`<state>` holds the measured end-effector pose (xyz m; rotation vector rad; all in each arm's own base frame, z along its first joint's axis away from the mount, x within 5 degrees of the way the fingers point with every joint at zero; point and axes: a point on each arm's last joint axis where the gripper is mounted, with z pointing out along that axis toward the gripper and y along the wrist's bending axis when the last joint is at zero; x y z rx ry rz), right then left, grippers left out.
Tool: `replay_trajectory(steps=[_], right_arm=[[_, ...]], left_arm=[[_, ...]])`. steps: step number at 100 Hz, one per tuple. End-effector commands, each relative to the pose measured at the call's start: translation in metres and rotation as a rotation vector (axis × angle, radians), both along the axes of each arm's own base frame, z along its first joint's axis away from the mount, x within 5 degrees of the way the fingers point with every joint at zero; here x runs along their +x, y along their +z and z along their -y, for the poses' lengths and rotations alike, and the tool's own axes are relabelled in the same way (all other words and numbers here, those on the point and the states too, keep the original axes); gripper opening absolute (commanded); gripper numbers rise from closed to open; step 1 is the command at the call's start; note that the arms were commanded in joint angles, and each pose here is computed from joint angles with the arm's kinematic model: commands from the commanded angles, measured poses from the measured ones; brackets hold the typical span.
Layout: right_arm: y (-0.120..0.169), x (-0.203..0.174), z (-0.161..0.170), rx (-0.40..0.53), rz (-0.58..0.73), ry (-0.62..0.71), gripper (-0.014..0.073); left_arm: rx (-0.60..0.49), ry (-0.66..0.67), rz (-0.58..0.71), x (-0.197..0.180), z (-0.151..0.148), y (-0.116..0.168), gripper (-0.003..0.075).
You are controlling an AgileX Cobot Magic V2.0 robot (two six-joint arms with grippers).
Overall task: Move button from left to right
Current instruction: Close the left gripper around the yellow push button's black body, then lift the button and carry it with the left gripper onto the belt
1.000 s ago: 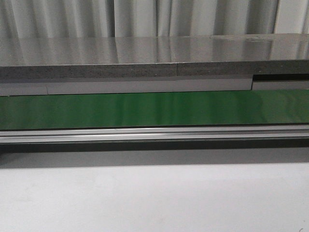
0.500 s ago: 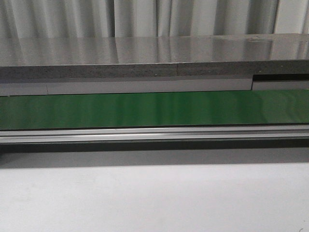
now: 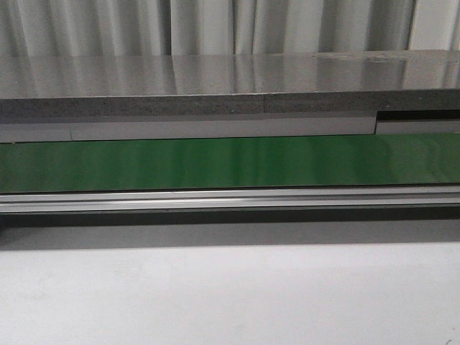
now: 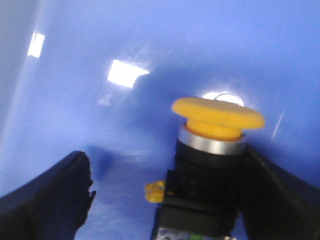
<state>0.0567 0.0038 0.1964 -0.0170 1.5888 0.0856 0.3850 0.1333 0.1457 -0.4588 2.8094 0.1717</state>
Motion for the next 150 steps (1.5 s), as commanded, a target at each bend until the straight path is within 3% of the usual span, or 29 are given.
replay_trajectory(steps=[1, 22, 38, 52, 72, 99, 118, 150], right_arm=[[0.015, -0.003, 0.000, -0.002, 0.125, 0.001, -0.0068], [0.015, -0.003, 0.000, -0.002, 0.125, 0.001, -0.0068], [0.015, -0.003, 0.000, -0.002, 0.125, 0.001, -0.0068], [0.015, -0.003, 0.000, -0.002, 0.125, 0.001, -0.0068], [0.015, -0.003, 0.000, -0.002, 0.125, 0.001, -0.0068], [0.015, -0.003, 0.000, -0.002, 0.125, 0.001, -0.0068], [0.015, -0.003, 0.000, -0.002, 0.125, 0.001, -0.0068], [0.015, -0.003, 0.000, -0.002, 0.125, 0.001, -0.0068]], left_arm=[[0.019, 0.002, 0.076, 0.004, 0.001, 0.023, 0.0393], [0.018, 0.003, 0.070, 0.004, 0.001, 0.023, 0.0104], [0.018, 0.005, 0.066, 0.003, 0.001, 0.028, -0.0004], [0.030, 0.005, 0.104, 0.000, 0.002, 0.046, -0.0012], [0.063, 0.007, 0.226, -0.009, 0.005, 0.094, -0.0012], [0.078, -0.035, 0.316, -0.029, 0.030, 0.148, -0.0012], [0.070, -0.108, 0.270, -0.033, 0.051, 0.153, -0.0012], [0.052, -0.192, 0.253, -0.032, 0.080, 0.133, -0.0012]])
